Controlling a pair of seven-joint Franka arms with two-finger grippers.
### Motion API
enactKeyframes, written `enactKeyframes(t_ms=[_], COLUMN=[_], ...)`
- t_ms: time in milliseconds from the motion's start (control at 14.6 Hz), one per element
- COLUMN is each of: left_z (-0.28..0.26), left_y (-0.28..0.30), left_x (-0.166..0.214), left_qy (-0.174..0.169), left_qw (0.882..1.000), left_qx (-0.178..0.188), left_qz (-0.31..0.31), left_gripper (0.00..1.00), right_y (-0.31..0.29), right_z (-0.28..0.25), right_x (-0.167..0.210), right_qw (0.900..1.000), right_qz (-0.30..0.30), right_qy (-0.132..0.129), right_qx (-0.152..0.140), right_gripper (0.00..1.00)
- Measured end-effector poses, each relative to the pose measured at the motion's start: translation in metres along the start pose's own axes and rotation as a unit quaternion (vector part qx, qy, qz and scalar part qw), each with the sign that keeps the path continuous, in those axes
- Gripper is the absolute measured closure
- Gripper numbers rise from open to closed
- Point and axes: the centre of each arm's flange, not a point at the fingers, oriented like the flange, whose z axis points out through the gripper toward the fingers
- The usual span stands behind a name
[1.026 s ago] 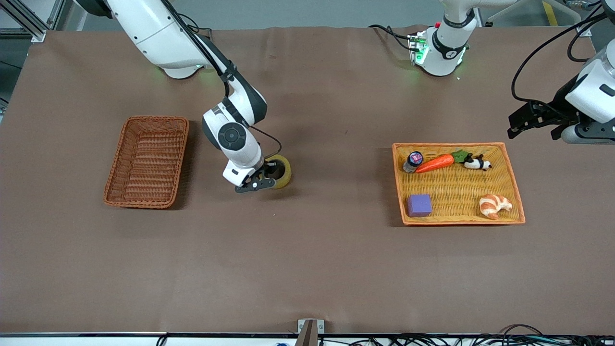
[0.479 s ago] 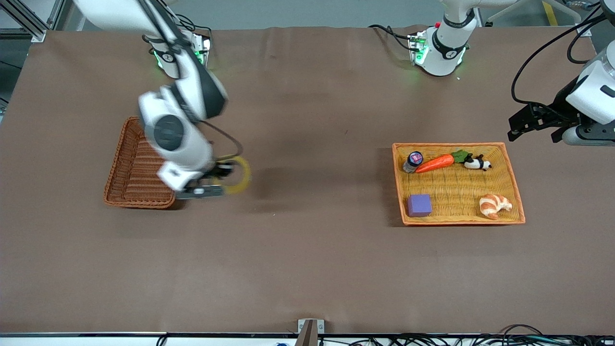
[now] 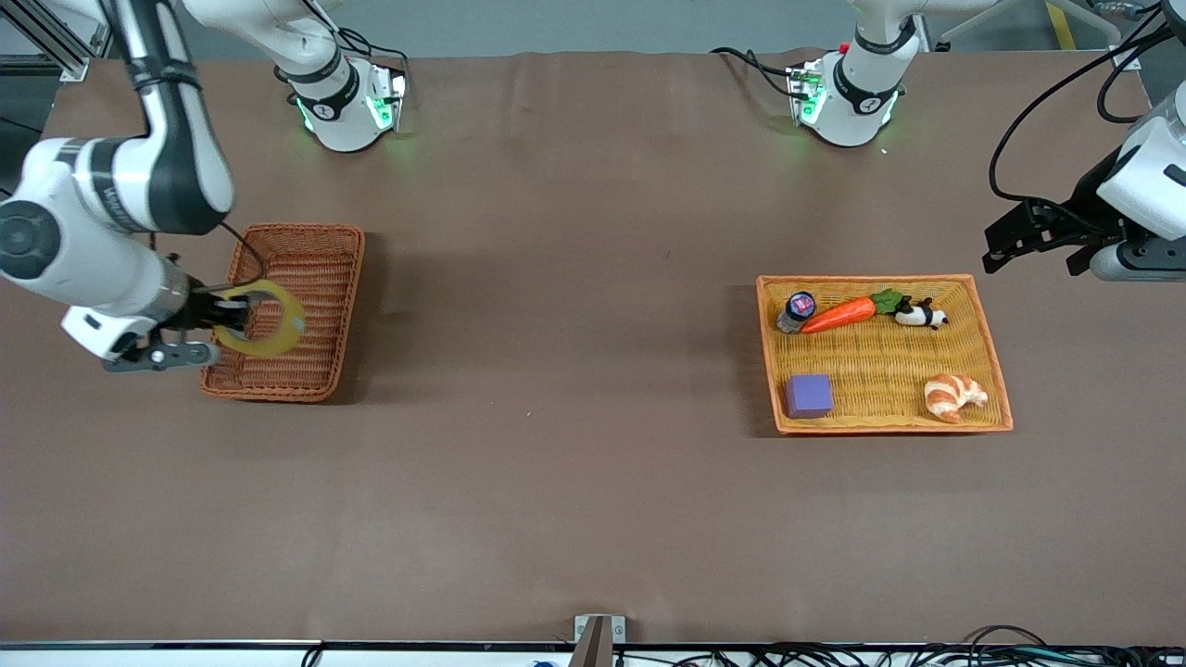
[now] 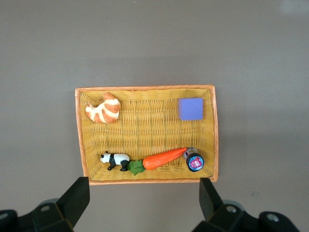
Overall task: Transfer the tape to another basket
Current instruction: 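Carry the tape over the brown basket with the right gripper, then lower the tape into the basket and open the right gripper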
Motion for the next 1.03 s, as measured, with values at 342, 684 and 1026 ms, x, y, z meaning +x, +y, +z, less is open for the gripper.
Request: enactKeyframes(t_ms=[342, 684, 1026], left_z=[0.0, 0.0, 0.0], left_y=[-0.001, -0.001, -0.002], left_x=[0.0, 0.0, 0.0], left_qy=[0.0, 0.0, 0.0], left_qw=[1.0, 1.0, 1.0], left_qx=[0.0, 0.0, 0.0], left_qz=[0.0, -0.001, -0.002], left_gripper=[0.0, 0.0, 0.0], right_y=[0.032, 0.016, 0.01], right_z=[0.096, 0.142, 0.156], right_x=[-0.055, -0.078, -0.076], right_qw=[1.0, 0.997, 0.997], right_qz=[0.001, -0.002, 0.013], right_qy=[0.031, 0.071, 0.074], right_qx=[0.004, -0.005, 0.003], right_gripper=[0.78, 0.78, 0.78])
